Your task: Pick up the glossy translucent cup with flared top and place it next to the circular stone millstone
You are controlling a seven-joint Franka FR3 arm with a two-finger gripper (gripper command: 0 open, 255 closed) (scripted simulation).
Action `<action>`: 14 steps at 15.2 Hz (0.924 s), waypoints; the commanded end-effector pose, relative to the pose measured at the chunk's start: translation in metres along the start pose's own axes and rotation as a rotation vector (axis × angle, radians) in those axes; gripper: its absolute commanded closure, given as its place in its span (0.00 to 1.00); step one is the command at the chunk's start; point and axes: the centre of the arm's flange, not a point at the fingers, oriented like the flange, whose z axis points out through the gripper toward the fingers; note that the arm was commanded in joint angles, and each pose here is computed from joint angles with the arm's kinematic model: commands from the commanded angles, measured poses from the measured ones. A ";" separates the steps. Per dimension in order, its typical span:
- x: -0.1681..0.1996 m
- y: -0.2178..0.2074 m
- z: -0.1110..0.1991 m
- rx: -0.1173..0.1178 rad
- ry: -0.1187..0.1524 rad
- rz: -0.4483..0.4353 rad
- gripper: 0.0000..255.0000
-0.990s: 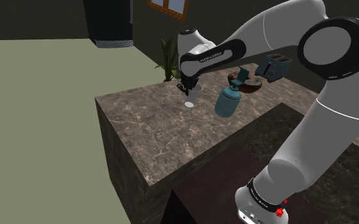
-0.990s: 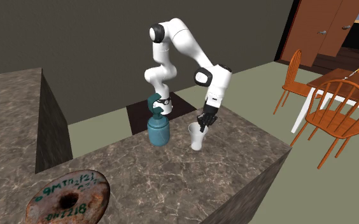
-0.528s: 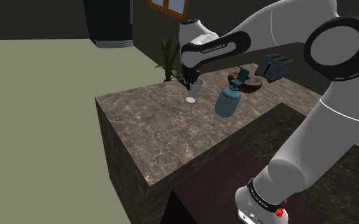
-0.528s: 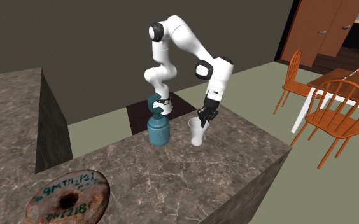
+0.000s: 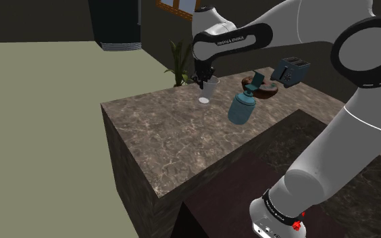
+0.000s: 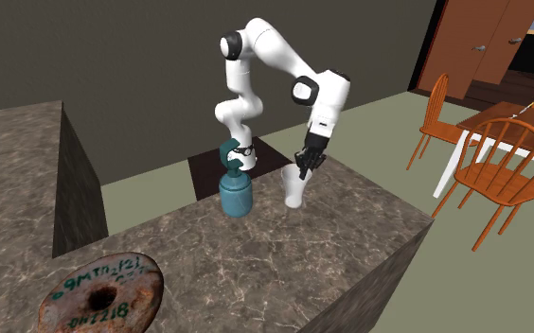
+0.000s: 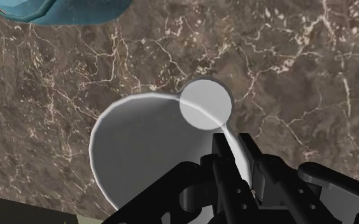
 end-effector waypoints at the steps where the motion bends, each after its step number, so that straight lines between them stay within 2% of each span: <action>1: 0.001 0.004 -0.009 0.000 0.000 0.000 1.00; 14: 0.003 0.024 -0.075 0.000 0.000 0.000 1.00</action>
